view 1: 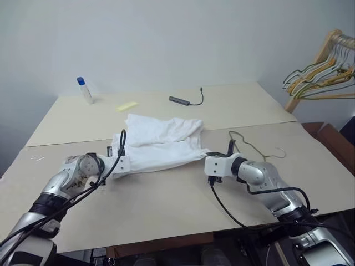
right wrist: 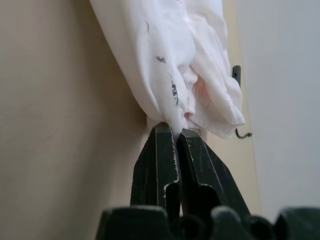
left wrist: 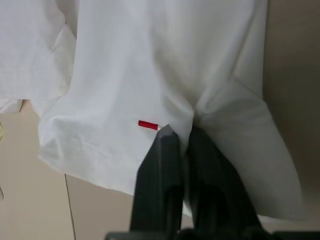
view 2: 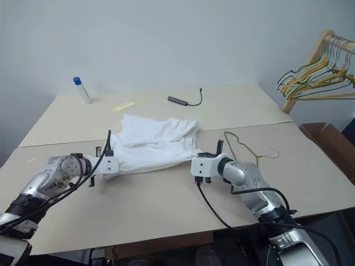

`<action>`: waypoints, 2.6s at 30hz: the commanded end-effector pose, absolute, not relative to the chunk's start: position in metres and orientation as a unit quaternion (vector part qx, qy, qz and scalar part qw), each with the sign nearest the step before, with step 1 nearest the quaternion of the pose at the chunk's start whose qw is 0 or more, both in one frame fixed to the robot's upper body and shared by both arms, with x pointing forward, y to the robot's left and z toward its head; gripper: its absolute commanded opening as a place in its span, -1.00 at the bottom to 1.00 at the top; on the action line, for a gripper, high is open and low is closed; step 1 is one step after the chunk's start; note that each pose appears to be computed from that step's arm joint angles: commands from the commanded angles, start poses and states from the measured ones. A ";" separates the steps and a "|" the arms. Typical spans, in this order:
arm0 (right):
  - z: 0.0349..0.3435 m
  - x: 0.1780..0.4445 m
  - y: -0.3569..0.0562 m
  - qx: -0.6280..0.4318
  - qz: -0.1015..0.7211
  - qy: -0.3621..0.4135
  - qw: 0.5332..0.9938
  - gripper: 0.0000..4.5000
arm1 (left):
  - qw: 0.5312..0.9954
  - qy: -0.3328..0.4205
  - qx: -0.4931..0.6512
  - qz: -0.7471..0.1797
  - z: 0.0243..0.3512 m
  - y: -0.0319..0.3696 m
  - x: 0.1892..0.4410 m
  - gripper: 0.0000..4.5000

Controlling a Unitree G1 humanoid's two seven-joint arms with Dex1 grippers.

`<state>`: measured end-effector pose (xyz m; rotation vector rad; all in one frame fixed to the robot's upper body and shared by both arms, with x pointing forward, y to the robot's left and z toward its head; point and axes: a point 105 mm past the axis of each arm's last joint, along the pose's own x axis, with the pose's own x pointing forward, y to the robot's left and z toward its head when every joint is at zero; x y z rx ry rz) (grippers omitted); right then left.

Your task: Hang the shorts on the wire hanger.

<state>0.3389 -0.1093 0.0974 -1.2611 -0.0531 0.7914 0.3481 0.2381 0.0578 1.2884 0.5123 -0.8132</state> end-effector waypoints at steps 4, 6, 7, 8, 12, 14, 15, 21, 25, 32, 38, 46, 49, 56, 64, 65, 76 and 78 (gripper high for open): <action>0.129 0.324 -0.113 -0.573 0.411 -0.074 0.705 -1.00 | 0.626 0.245 0.564 -0.479 0.077 0.252 0.315 -0.99; 0.133 0.310 -0.113 -0.564 0.463 -0.087 0.678 -1.00 | 0.598 0.256 0.559 -0.514 0.085 0.260 0.300 -0.99; 0.136 0.303 -0.114 -0.560 0.488 -0.088 0.664 -1.00 | 0.595 0.259 0.557 -0.518 0.090 0.263 0.297 -0.99; 0.139 0.296 -0.116 -0.552 0.512 -0.089 0.653 -1.00 | 0.594 0.258 0.556 -0.521 0.095 0.266 0.295 -0.99; 0.149 0.279 -0.124 -0.518 0.580 -0.071 0.625 -1.00 | 0.589 0.256 0.539 -0.545 0.111 0.268 0.284 -0.99; 0.157 0.282 -0.125 -0.510 0.591 -0.071 0.621 -1.00 | 0.599 0.244 0.524 -0.555 0.117 0.264 0.282 -0.99; 0.161 0.285 -0.125 -0.506 0.591 -0.074 0.624 -1.00 | 0.606 0.235 0.518 -0.556 0.119 0.261 0.283 -0.99; 0.192 0.344 -0.119 -0.463 0.573 -0.060 0.673 -1.00 | 0.704 0.129 0.488 -0.500 0.160 0.228 0.345 -0.99; 0.232 0.408 -0.108 -0.433 0.516 -0.045 0.738 -1.00 | 0.804 0.059 0.449 -0.386 0.222 0.202 0.421 -0.99; 0.343 0.483 -0.123 -0.475 0.079 -0.132 0.867 -1.00 | 0.904 -0.129 0.407 0.021 0.376 0.193 0.475 -0.99; 0.447 0.440 -0.152 -0.367 -0.195 -0.366 0.833 -1.00 | 0.833 -0.323 0.394 0.215 0.465 0.194 0.436 -0.99; 0.357 0.464 -0.142 -0.489 -0.096 -0.321 0.806 -1.00 | 0.809 -0.325 0.480 0.103 0.393 0.169 0.455 -0.99; 0.301 0.472 -0.141 -0.534 -0.024 -0.272 0.800 -1.00 | 0.817 -0.280 0.504 0.022 0.331 0.168 0.465 -0.99; 0.210 0.459 -0.139 -0.596 0.133 -0.223 0.760 -1.00 | 0.833 -0.181 0.500 -0.151 0.218 0.186 0.449 -0.99; 0.131 0.416 -0.145 -0.647 0.314 -0.191 0.668 -1.00 | 0.746 0.005 0.514 -0.424 0.128 0.217 0.359 -0.99; 0.126 0.411 -0.145 -0.651 0.330 -0.191 0.656 -1.00 | 0.731 0.027 0.518 -0.444 0.126 0.221 0.349 -0.99; 0.095 0.360 -0.153 -0.643 0.450 -0.200 0.586 -1.00 | 0.603 0.166 0.532 -0.570 0.127 0.234 0.279 -0.99; 0.092 0.350 -0.154 -0.637 0.464 -0.204 0.581 -1.00 | 0.594 0.168 0.534 -0.578 0.128 0.232 0.273 -0.99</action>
